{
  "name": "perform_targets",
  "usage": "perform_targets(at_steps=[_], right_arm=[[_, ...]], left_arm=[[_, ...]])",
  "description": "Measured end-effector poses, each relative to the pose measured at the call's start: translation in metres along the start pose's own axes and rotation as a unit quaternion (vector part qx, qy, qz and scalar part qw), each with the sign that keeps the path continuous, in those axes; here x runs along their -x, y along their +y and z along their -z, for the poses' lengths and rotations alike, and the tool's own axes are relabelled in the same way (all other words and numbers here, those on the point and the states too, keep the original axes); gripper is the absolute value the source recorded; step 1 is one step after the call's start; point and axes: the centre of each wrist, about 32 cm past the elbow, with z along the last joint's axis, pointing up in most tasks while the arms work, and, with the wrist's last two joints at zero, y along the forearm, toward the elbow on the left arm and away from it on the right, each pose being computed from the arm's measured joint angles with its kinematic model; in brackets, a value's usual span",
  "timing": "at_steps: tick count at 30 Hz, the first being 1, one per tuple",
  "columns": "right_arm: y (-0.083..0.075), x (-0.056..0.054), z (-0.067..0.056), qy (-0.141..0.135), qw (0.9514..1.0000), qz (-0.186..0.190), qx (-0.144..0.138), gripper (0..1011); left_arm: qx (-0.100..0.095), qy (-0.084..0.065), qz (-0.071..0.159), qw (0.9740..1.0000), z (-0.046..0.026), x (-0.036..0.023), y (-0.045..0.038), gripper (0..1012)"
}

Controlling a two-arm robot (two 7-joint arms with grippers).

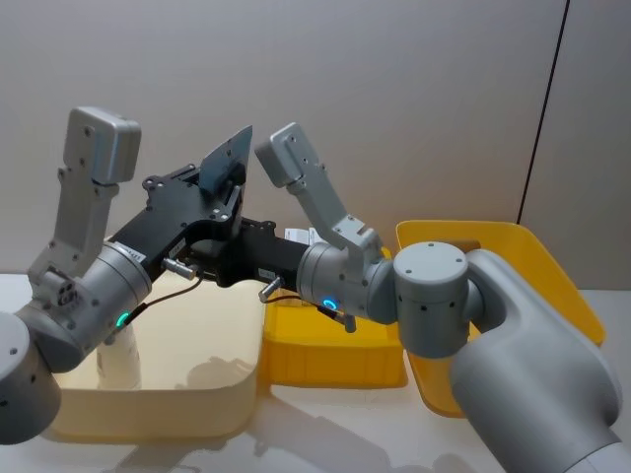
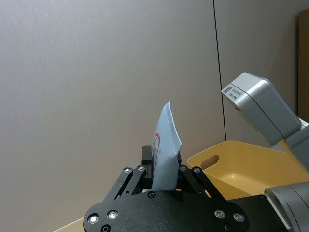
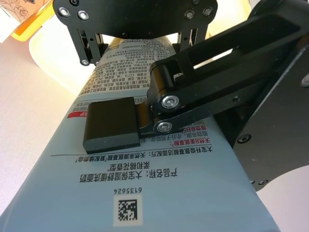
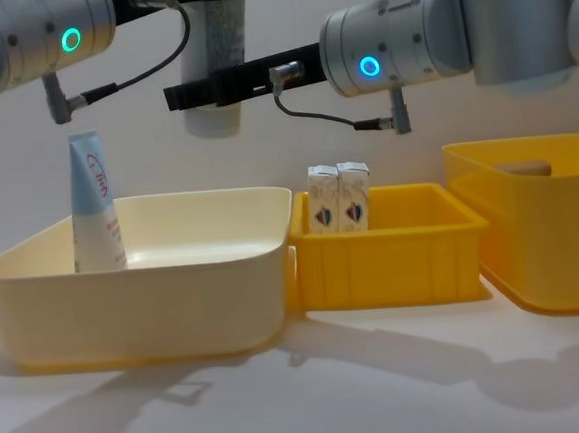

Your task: Bimanual collaborative sorting of washing and personal care products

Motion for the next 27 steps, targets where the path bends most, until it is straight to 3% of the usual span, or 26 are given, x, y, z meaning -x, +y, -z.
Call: perform_targets(at_steps=[27], right_arm=[[0.0009,0.0001,-0.0001,0.001,1.0000,-0.001,0.001,658]], left_arm=[[0.000,0.000,0.000,1.0000,-0.0001,0.0000,0.0000,226]])
